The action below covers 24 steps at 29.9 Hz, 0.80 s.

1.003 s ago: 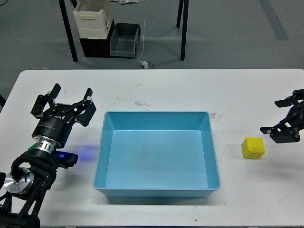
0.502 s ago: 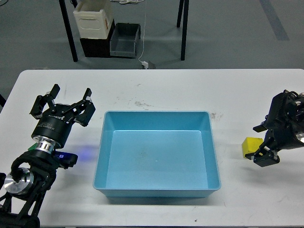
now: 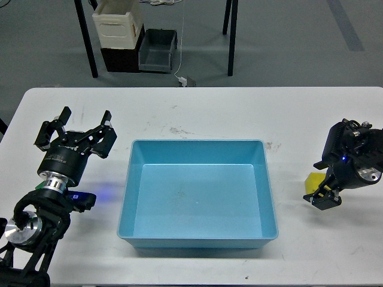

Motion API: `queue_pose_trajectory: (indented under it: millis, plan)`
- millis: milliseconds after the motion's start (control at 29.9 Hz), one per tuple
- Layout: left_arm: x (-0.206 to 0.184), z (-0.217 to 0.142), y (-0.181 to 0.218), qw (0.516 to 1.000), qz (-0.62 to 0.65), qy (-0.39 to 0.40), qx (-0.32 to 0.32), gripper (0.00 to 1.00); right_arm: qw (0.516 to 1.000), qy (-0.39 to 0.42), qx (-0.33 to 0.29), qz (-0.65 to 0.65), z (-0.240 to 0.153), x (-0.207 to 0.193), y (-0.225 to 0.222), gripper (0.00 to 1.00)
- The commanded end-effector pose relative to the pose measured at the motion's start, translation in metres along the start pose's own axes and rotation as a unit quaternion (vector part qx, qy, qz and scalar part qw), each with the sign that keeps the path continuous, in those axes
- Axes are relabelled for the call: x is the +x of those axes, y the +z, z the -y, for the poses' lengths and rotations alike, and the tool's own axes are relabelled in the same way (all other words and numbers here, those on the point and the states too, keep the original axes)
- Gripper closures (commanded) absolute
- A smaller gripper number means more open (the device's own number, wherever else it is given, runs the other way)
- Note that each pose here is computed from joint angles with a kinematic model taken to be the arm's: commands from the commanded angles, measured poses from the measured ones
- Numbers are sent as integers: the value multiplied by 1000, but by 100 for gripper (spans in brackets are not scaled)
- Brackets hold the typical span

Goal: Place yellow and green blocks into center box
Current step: 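Lift the yellow cube and carry it over the blue box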

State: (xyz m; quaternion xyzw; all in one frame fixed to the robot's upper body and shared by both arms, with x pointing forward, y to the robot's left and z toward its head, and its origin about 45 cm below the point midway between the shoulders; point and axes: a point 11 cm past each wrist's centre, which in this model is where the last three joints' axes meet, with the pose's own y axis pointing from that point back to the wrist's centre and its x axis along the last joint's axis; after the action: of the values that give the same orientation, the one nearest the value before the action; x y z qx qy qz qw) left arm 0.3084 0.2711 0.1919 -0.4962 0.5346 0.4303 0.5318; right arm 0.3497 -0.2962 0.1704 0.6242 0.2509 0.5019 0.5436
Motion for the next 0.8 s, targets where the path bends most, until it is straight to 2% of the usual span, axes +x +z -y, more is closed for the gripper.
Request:
queue_pose_trajectory:
  millis: [0,100,167,201,301,401,635,769]
  plan:
    - [0,0,0,1000,-1,0,-2,0,1000,-1,9,0,6,0,-6,21]
    - [0,0,0,1000,0,0,-2,0,1000,-4,5,-2,6,1,-3,60]
    - [0,0,0,1000,0,0,-2,0,1000,-10,-2,1,6,-2,2,69]
    - [0,0,0,1000,0,0,-2,0,1000,-11,-5,2,6,-2,4,77]
    - [0,0,0,1000,0,-1,-1,0,1000,-9,-20,1,0,3,15,92]
    - [-1,1,0,1000,-1,-1,-1,0,999,11,-40,-15,-15,26,28,99]
    - [-11,2,18,1000,10,-16,-19,0,985,97,-101,-100,-82,133,50,99]
    - [-16,1,30,999,33,-10,-17,0,977,139,-85,-134,-95,192,31,99]
